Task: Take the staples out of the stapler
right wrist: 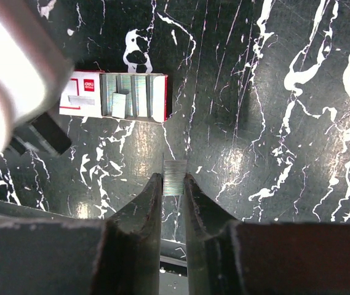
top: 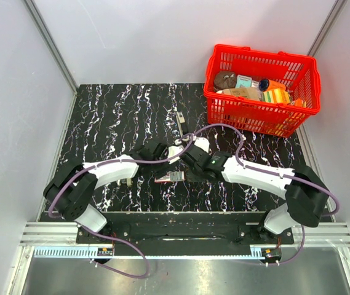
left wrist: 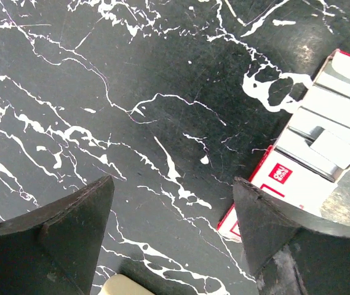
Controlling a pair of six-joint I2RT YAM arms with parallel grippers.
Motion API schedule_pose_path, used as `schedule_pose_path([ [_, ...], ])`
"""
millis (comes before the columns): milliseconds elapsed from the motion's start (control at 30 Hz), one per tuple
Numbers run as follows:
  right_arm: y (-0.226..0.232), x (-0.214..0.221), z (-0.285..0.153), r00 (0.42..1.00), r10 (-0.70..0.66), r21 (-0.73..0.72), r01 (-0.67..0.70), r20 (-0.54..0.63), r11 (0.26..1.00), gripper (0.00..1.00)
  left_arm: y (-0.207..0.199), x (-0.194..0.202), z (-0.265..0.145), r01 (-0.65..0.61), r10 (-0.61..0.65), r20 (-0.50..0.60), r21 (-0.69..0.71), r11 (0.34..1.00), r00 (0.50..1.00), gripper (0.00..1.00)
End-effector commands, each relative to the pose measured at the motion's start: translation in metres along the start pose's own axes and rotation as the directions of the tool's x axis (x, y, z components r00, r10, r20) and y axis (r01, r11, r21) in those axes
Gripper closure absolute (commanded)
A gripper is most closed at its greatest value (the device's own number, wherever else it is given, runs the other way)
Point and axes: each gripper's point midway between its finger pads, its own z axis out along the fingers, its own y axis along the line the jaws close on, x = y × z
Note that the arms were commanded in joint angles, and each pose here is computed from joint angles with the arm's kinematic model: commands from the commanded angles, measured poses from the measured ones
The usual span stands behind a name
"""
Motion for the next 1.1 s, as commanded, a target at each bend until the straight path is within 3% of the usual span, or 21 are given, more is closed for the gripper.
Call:
schedule_pose_path([
  [0, 0.019, -0.013, 0.004, 1.0, -0.014, -0.043, 0.015, 0.024, 0.999, 1.0, -0.002, -0.015, -0.012, -0.002, 0.002, 0.056, 0.016, 1.0, 0.998, 0.18],
  [233, 0.036, -0.008, 0.021, 0.997, -0.067, -0.073, 0.064, -0.036, 0.995, 1.0, 0.053, -0.036, -0.029, 0.125, -0.117, 0.121, -0.058, 0.99, 0.986, 0.16],
  [300, 0.04, -0.008, 0.026, 0.996, -0.075, -0.066, 0.072, -0.049, 0.995, 1.0, 0.075, -0.044, -0.041, 0.183, -0.17, 0.164, -0.071, 0.981, 0.972, 0.02],
  [433, 0.043, -0.008, 0.036, 0.994, -0.086, -0.04, 0.083, -0.072, 0.996, 1.0, 0.106, -0.052, -0.068, 0.255, -0.227, 0.235, -0.095, 0.962, 0.945, 0.01],
  [633, 0.045, -0.001, 0.052, 0.987, -0.103, 0.001, 0.104, -0.126, 0.995, 1.0, 0.112, -0.055, -0.092, 0.295, -0.269, 0.277, -0.055, 0.954, 0.922, 0.01],
  [1067, 0.041, 0.002, 0.063, 0.981, -0.108, 0.058, 0.119, -0.164, 0.991, 1.0, 0.099, -0.048, -0.09, 0.289, -0.275, 0.263, -0.015, 0.957, 0.925, 0.01],
])
